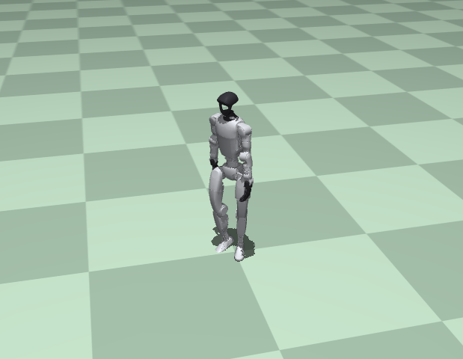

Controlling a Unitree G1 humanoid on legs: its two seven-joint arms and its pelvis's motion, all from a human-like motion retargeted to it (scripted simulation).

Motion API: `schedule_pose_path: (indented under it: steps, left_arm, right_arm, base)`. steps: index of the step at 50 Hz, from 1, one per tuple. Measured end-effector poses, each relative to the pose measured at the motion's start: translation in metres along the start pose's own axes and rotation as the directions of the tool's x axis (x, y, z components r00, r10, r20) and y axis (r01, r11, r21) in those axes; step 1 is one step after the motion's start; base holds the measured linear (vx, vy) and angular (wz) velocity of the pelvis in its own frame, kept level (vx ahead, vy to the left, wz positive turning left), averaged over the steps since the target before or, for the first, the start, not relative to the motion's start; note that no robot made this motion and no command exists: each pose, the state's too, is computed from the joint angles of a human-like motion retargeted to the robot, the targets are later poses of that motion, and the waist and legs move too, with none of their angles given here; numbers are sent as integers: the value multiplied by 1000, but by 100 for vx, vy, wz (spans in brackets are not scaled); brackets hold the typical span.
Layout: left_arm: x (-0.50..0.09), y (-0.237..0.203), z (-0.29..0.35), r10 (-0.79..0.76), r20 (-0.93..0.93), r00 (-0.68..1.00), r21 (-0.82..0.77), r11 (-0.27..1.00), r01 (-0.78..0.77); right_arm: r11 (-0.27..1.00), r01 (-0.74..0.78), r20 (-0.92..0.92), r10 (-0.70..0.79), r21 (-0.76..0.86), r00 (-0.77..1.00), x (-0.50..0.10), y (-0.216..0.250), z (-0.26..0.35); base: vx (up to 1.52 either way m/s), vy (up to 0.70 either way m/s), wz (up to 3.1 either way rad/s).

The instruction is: In place motions

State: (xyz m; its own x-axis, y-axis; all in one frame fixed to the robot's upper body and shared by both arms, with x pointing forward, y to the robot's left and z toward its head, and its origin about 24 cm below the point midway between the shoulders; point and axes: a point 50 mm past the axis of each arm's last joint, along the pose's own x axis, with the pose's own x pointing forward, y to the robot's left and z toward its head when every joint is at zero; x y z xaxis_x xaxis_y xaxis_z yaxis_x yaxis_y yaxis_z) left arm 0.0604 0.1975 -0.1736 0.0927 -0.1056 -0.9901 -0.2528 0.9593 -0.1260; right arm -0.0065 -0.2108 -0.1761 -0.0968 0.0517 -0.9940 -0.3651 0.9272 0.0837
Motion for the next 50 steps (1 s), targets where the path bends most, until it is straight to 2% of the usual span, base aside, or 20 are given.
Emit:
schedule_pose_path:
  steps: [5, 12, 17, 27, 36, 50]
  left_arm:
    - [2, -4, -23, -30, -78, 996, 6, 1000, 31]
    - [2, -6, -50, -19, -214, 977, 95, 995, 40]
    - [2, -7, -52, -34, -206, 978, 113, 992, 59]
    - [2, -6, -44, -35, -183, 982, 110, 992, 56]
    - [3, -8, -39, -47, -160, 986, 137, 988, 69]
    - [1, -5, -65, -48, -242, 969, 106, 991, 75]
  right_arm:
    - [999, -35, -53, 37, 37, 998, 1, 8, -16]
    - [997, -59, -68, 55, -56, 996, 1, 9, -12]
    - [993, 3, 6, -2, -114, 1000, 0, 0, 10]
    - [998, 11, 96, -5, -69, 995, -1, -1, 34]
    - [997, 5, 70, 0, -79, 998, 0, 1, 26]
    - [998, -22, 7, 23, -60, 1000, 1, 5, 11]
  base:
    - [0, -1, -4]
    - [-3, -3, -2]
    - [-10, -2, 16]
    - [-11, -3, 23]
    - [-7, 2, 22]
    - [0, 0, 1]
